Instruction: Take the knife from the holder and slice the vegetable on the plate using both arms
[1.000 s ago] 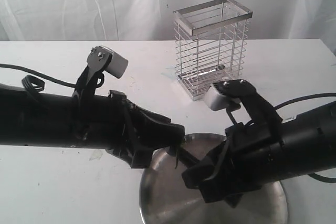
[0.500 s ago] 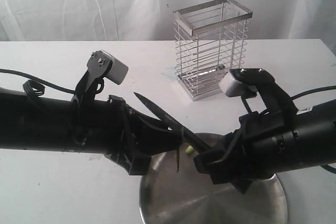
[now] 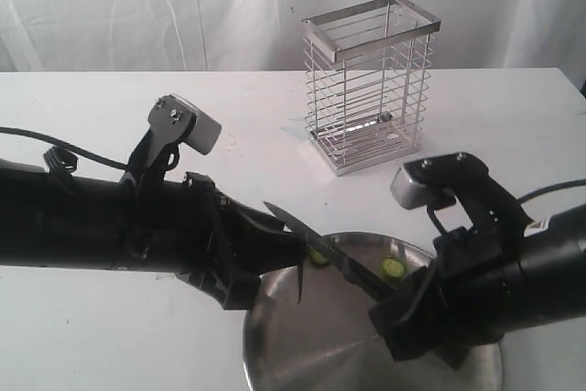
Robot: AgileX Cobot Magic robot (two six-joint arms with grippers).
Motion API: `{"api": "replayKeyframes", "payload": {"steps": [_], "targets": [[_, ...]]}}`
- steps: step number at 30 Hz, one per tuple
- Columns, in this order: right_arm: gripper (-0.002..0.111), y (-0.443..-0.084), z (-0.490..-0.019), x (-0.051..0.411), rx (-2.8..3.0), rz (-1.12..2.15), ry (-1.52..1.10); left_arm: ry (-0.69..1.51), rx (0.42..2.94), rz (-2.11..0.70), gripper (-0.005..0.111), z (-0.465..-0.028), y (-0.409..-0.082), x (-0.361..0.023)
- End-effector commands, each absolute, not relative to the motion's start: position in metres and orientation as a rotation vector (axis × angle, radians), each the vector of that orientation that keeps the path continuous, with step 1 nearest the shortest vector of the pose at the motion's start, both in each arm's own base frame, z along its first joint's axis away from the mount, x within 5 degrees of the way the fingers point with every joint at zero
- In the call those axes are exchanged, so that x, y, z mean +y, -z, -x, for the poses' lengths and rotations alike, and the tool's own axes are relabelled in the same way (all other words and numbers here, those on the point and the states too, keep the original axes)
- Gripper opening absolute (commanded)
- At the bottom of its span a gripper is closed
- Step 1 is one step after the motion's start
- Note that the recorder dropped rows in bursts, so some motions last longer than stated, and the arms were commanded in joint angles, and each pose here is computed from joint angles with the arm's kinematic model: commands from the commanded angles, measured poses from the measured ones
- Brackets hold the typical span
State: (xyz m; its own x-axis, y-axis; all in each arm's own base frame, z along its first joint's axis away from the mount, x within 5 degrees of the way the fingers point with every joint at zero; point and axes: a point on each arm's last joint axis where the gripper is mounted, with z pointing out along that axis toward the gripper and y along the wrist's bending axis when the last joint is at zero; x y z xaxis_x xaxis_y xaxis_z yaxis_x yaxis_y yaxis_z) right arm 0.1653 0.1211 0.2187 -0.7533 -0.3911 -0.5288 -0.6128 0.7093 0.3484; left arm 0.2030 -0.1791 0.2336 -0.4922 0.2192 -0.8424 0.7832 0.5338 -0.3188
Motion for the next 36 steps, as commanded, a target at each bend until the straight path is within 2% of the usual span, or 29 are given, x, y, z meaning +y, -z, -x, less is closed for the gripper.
{"api": "replayKeyframes", "payload": {"steps": [1,4,6,15,18,20,23,27,29,31,36], "targets": [[0.000,-0.206,-0.161,0.113,2.539,0.738,-0.648,0.937,2.060,-0.819,0.006,-0.203,-0.213,-0.181],[0.000,-0.203,-0.163,0.111,2.525,0.697,-0.617,0.972,2.114,-0.834,0.020,-0.207,-0.197,-0.187],[0.000,-0.201,-0.164,0.111,2.530,0.677,-0.610,0.971,2.154,-0.834,0.025,-0.212,-0.186,-0.190],[0.000,-0.179,-0.173,0.113,2.633,0.669,-0.582,1.067,2.191,-0.864,0.028,-0.228,-0.163,-0.207],[0.000,-0.171,-0.176,0.114,2.663,0.662,-0.568,1.053,2.187,-0.870,0.038,-0.232,-0.163,-0.209],[0.004,-0.166,-0.178,0.114,2.684,0.659,-0.560,1.033,2.190,-0.866,0.048,-0.234,-0.163,-0.208],[0.017,-0.157,-0.181,0.115,2.716,0.645,-0.543,1.025,2.193,-0.864,0.060,-0.234,-0.163,-0.208],[0.038,-0.148,-0.185,0.115,2.746,0.617,-0.527,1.025,2.193,-0.864,0.060,-0.234,-0.163,-0.208],[0.044,-0.147,-0.185,0.116,2.744,0.618,-0.527,1.038,2.188,-0.867,0.060,-0.233,-0.163,-0.209],[0.047,-0.149,-0.185,0.116,2.733,0.614,-0.533,1.066,2.174,-0.874,0.060,-0.232,-0.165,-0.210],[0.048,-0.164,-0.181,0.116,2.671,0.619,-0.563,1.087,2.135,-0.877,0.060,-0.230,-0.175,-0.210]]}}
